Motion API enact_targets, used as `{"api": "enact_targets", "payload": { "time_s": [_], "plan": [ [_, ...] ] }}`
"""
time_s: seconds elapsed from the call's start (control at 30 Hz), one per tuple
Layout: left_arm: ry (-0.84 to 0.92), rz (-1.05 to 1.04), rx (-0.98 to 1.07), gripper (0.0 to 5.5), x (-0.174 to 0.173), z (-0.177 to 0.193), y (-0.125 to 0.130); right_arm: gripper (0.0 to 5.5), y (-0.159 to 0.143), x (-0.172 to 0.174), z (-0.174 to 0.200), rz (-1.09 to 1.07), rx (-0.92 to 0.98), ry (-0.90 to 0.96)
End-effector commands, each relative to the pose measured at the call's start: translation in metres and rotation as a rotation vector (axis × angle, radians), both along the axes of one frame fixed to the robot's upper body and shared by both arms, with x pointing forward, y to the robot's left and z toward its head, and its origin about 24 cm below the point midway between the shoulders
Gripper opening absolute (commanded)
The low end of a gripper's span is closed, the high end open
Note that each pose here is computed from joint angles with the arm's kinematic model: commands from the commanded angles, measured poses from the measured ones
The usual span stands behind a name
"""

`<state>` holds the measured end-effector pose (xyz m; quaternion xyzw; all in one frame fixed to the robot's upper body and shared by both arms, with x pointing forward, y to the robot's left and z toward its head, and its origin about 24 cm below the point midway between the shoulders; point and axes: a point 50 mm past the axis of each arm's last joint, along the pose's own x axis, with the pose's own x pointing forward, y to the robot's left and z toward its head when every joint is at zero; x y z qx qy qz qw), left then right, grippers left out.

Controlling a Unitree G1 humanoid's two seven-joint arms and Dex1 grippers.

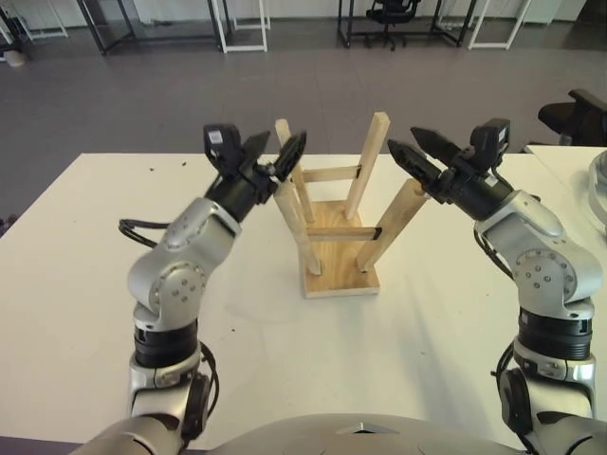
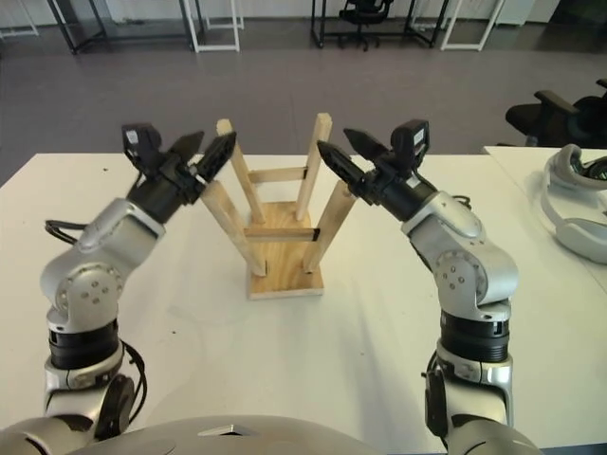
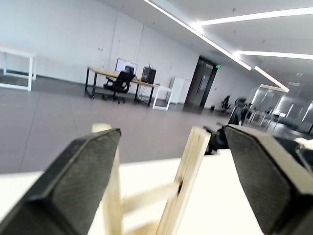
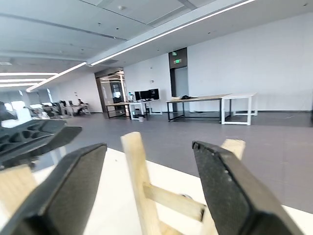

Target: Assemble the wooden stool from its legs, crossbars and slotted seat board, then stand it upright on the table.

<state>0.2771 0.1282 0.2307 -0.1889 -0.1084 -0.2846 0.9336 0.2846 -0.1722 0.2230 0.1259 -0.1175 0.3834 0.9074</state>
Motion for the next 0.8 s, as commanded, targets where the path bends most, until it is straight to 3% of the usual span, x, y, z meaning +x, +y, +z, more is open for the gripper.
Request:
{"api": "enact_targets", "payload": {
  "time_s": [0.03, 0.1, 0.17, 0.23, 0.3, 0.37, 0.43, 0.57, 0.67, 0.73, 0.8],
  "plan": [
    [-0.250, -0.054, -0.060, 3.92, -0.013, 0.077, 0.011, 3.28, -0.010, -0.007, 0.078, 0.063, 0.131, -0.203],
    [-0.226, -0.068, -0.030, 3.92, -0.015, 0.071, 0.010, 3.28, -0.006, -0.009, 0.075, 0.077, 0.096, -0.174],
    [-0.121, -0.106, 0.006, 3.92, -0.009, 0.041, 0.005, 3.28, 0.003, -0.008, 0.036, 0.067, 0.038, -0.029],
    [0.080, -0.116, 0.095, 3.92, 0.001, -0.015, 0.003, 3.28, 0.009, -0.008, -0.025, 0.024, -0.067, 0.180],
    [0.273, -0.124, 0.336, 3.92, -0.003, -0.091, -0.008, 3.28, 0.014, -0.013, -0.084, -0.009, -0.193, 0.333],
    [0.354, -0.147, 0.402, 3.92, -0.018, -0.135, -0.015, 3.28, 0.016, -0.014, -0.100, -0.038, -0.203, 0.356],
    [0.298, -0.092, 0.318, 3.92, -0.007, -0.120, -0.011, 3.28, 0.013, -0.007, -0.079, -0.061, -0.113, 0.281],
    [0.020, 0.004, 0.018, 3.92, 0.016, -0.029, 0.014, 3.28, 0.005, 0.000, -0.034, -0.039, 0.021, 0.122],
    [-0.135, 0.076, -0.261, 3.92, 0.021, 0.025, 0.068, 3.28, -0.018, 0.018, -0.038, -0.145, -0.005, 0.123],
    [-0.173, 0.199, -0.260, 3.92, 0.020, 0.033, 0.109, 3.28, -0.018, 0.021, -0.054, -0.157, -0.158, 0.119],
    [-0.112, 0.307, -0.034, 3.92, 0.017, 0.006, 0.136, 3.28, -0.003, 0.016, -0.081, -0.077, -0.250, 0.152]
  ]
}}
